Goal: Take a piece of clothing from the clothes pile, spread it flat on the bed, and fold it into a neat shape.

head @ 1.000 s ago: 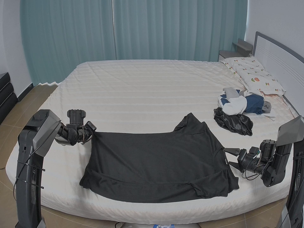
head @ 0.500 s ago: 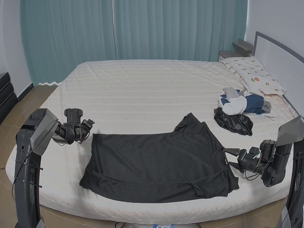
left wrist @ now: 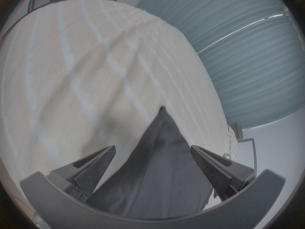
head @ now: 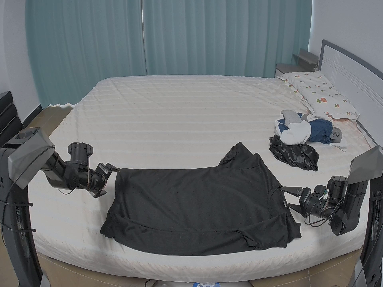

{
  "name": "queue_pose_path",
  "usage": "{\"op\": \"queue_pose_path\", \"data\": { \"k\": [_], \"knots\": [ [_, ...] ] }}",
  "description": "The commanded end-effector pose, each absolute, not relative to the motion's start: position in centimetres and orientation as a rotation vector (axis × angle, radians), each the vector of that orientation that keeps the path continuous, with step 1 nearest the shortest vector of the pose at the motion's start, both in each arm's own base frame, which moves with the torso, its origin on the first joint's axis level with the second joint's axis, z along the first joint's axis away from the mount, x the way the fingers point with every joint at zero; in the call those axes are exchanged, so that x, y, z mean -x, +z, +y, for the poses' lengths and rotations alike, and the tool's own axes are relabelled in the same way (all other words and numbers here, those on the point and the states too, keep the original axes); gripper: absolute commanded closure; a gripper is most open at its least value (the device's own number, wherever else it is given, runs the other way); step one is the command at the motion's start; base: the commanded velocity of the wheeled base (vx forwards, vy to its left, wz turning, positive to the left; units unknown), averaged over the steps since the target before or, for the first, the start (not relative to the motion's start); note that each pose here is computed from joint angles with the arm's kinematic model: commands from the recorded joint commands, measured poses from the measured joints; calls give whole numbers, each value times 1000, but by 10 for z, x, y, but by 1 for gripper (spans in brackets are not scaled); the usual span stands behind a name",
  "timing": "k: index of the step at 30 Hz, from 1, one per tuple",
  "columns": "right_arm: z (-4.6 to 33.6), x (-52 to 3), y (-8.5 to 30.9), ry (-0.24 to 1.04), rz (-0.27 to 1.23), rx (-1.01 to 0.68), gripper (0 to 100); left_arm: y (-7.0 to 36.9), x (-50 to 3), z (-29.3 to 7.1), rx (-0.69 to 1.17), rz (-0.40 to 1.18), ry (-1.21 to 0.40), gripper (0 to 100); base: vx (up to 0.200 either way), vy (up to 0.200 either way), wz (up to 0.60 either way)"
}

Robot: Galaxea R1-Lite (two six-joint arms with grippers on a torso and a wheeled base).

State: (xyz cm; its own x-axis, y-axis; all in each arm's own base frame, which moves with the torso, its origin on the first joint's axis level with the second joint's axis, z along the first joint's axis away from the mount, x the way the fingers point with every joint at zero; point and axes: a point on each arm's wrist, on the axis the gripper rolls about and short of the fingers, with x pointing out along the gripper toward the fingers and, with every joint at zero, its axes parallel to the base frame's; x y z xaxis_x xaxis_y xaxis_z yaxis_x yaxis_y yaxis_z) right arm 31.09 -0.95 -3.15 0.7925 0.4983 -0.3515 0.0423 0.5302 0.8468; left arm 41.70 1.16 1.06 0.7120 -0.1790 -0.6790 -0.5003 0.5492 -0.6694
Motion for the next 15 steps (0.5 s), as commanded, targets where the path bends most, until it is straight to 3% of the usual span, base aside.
{"op": "queue_pose_path", "data": {
  "k": [1,8,15],
  "knots": [
    [-10,-311,-31,297,612,-986,0,51,-357,6,1018,848,110,0,0,0,0],
    [-10,-311,-31,297,612,-986,0,24,-321,-3,817,994,79,0,0,0,0],
    [-10,-311,-31,298,610,-984,0,18,-316,-19,780,1036,60,0,0,0,0]
  ]
}}
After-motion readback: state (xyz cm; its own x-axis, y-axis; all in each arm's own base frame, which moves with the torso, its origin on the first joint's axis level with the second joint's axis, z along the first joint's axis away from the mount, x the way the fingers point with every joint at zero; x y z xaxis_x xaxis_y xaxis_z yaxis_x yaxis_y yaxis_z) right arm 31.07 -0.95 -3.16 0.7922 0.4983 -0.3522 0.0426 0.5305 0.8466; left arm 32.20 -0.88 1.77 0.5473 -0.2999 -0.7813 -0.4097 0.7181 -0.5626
